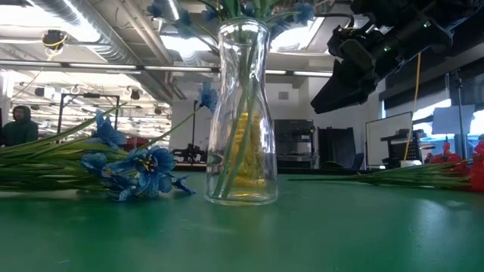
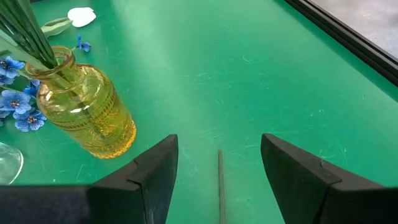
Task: Sort flowers into vase by color
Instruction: Put the pink flower into the transparent flower vase, then put the blue flowers into the yellow flower vase
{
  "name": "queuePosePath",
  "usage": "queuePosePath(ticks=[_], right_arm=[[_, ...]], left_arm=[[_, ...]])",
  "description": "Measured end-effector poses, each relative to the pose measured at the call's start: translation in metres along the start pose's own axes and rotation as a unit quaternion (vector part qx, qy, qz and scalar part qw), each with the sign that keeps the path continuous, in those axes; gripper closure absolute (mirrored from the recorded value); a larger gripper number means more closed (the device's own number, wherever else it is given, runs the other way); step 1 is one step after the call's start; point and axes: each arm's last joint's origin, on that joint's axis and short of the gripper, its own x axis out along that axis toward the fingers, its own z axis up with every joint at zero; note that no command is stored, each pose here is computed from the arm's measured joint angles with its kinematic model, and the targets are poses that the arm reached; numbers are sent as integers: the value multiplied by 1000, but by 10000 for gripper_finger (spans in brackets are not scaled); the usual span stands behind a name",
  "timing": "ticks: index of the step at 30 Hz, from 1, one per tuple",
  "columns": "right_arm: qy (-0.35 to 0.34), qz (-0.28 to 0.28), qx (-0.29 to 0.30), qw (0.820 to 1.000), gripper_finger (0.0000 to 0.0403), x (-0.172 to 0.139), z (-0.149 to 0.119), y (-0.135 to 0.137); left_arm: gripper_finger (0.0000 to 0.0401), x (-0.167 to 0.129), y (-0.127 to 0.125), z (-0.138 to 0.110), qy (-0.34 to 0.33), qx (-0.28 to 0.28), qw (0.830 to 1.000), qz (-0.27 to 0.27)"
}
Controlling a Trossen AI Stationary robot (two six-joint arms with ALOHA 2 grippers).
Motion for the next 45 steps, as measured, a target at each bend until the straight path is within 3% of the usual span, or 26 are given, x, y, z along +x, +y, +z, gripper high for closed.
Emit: queuePosePath(ticks=[9, 14, 22, 26, 30, 32, 35, 38, 45], right_arm=[[1, 0, 0, 1000, 173, 0, 0, 0], [1, 0, 0, 1000, 173, 0, 0, 0], [-3, 1, 3, 1000, 173, 0, 1, 0], [-14, 10, 7, 1000, 173, 0, 3, 1], [-18, 23, 8, 1000, 173, 0, 4, 2], [-19, 27, 8, 999, 173, 0, 4, 3], [-20, 40, 9, 999, 173, 0, 5, 3], [-24, 65, 6, 998, 173, -1, 7, 5], [-43, 116, -26, 992, 173, 10, 7, 18]], left_arm=[[172, -62, -16, 69, -14, 33, 998, 56], [173, -95, -24, 82, 35, 83, 987, 132], [173, -128, -35, 81, 30, 33, 996, 79], [174, -128, -37, 76, 29, 24, 996, 76], [175, -115, -39, 57, 31, 27, 999, 27], [178, -102, -36, 41, 58, 25, 998, -11], [184, -80, -21, 15, 152, 11, 987, -43], [188, -63, -1, -11, 234, -1, 972, 2], [188, -58, 14, -23, 277, 32, 959, 43]])
